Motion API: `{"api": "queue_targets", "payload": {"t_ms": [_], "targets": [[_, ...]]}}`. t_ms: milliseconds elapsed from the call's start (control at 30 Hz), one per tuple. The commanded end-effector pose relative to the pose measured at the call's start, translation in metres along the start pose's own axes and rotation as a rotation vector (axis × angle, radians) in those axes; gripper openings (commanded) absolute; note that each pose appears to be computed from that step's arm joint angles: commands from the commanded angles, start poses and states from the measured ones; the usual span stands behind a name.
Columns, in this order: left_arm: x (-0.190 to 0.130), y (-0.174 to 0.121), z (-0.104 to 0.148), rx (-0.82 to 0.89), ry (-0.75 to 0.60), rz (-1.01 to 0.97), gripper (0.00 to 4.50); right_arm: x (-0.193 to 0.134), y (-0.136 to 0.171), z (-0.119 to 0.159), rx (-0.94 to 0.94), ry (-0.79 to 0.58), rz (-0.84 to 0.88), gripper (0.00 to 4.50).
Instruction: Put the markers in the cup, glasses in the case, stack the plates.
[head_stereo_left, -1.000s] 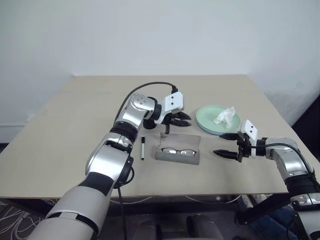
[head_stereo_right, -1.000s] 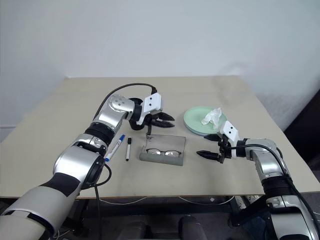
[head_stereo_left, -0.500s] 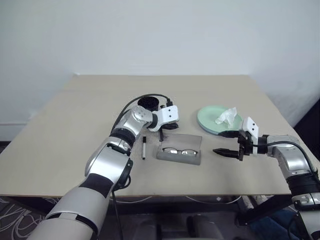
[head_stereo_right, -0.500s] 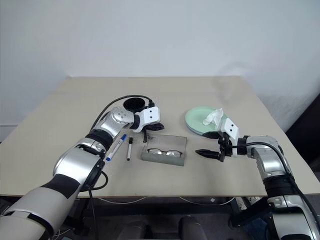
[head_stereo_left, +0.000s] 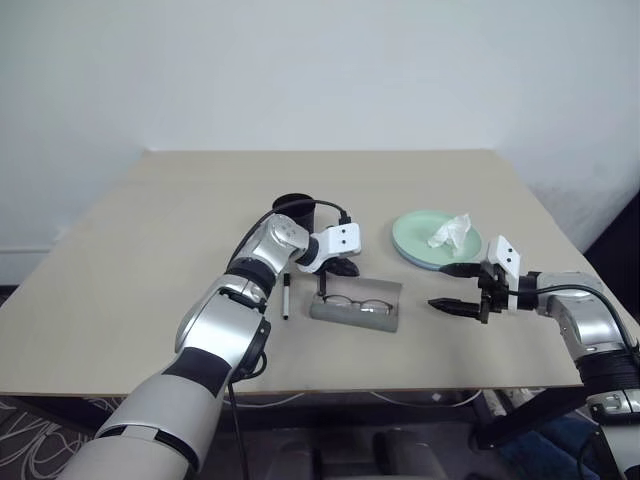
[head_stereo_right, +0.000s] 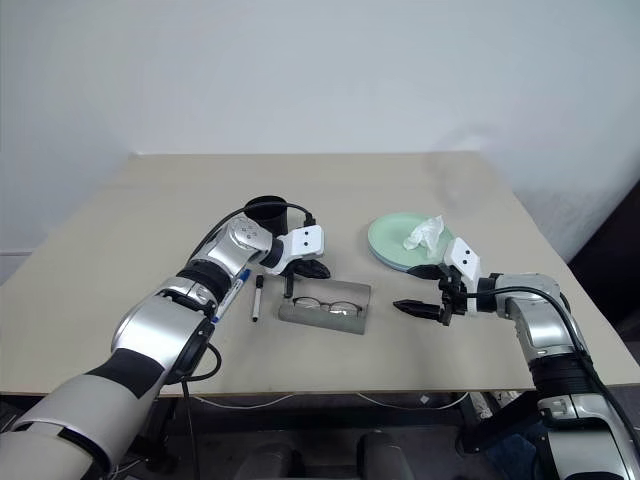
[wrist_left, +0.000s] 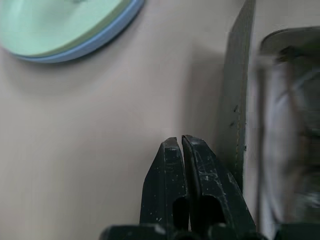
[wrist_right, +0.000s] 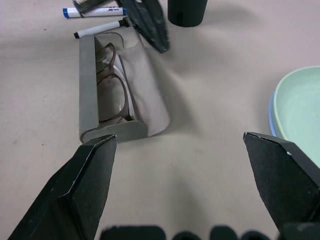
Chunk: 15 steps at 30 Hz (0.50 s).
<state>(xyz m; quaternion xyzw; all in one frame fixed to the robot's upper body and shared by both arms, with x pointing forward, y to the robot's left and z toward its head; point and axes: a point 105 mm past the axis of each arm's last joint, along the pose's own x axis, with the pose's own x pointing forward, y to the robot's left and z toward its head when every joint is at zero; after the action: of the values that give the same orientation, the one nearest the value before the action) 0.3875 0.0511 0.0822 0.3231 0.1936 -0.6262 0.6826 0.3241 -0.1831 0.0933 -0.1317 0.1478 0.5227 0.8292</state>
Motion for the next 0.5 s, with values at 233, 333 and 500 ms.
{"api": "queue_targets", "payload": {"t_ms": [233,333,500], "targets": [[-0.013,-0.023,-0.003,-0.007,-0.067,-0.184,0.03,-0.003,-0.007,0.019,-0.054,-0.05,-0.02,4.39],[-0.012,-0.028,-0.009,-0.01,-0.063,-0.202,0.03,-0.001,-0.008,0.02,-0.054,-0.051,-0.018,4.39],[-0.011,-0.029,-0.016,-0.009,-0.049,-0.163,0.03,0.002,-0.008,0.021,-0.056,-0.053,-0.01,4.39]]}}
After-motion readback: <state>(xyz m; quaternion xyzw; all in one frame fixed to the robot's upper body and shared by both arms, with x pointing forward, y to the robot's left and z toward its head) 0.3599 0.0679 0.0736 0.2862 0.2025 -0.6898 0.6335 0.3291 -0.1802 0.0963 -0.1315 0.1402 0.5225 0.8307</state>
